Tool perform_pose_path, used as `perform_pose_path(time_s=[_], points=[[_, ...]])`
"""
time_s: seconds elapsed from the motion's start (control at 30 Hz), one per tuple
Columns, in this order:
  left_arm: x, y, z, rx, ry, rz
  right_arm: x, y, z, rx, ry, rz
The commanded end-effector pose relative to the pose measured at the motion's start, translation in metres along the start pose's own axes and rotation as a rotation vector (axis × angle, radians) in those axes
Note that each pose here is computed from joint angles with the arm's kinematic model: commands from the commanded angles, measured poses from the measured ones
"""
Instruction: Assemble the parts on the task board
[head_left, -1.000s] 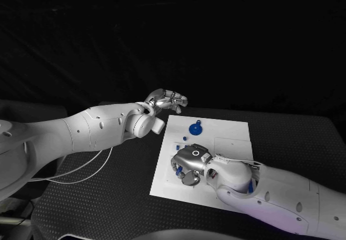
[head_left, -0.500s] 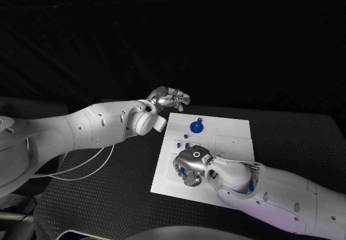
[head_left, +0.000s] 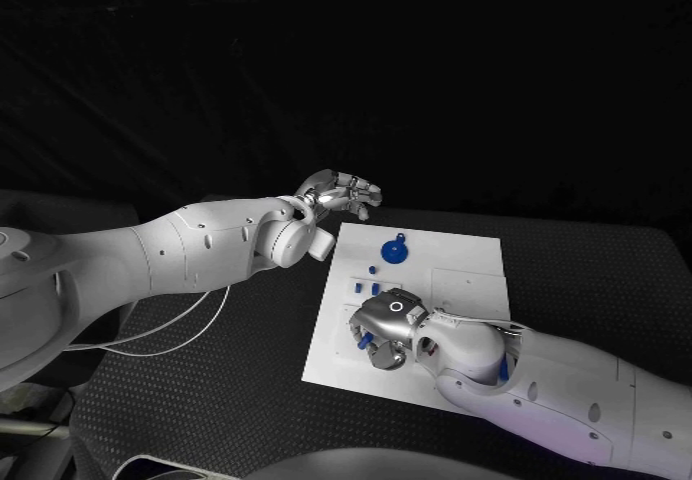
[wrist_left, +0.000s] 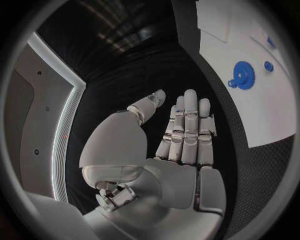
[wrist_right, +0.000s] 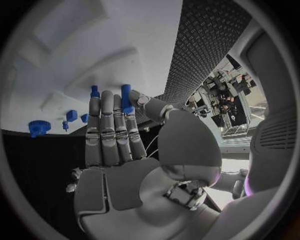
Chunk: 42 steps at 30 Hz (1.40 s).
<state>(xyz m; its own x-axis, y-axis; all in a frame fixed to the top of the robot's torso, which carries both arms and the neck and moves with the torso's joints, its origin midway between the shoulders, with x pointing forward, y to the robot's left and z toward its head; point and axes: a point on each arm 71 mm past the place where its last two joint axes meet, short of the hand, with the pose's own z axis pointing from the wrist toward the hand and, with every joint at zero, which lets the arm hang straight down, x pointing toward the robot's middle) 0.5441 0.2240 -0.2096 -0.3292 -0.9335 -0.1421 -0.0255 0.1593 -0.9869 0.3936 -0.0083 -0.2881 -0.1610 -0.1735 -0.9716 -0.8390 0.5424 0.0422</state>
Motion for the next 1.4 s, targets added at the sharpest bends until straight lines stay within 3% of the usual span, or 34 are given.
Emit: perform_pose_path(time_s=[0.03, 0.93, 1.4], points=[[0.002, -0.0024, 0.0005, 0.013, 0.014, -0.01, 0.001, 0.0, 0.001, 0.014, 0.011, -0.036], [0.0034, -0.0025, 0.0013, 0.01, 0.017, -0.012, 0.008, 0.01, 0.007, -0.013, 0.044, -0.013], [0.0024, -0.0021, 0.001, 0.007, 0.017, -0.013, 0.005, 0.007, 0.005, -0.004, -0.015, 0.022]])
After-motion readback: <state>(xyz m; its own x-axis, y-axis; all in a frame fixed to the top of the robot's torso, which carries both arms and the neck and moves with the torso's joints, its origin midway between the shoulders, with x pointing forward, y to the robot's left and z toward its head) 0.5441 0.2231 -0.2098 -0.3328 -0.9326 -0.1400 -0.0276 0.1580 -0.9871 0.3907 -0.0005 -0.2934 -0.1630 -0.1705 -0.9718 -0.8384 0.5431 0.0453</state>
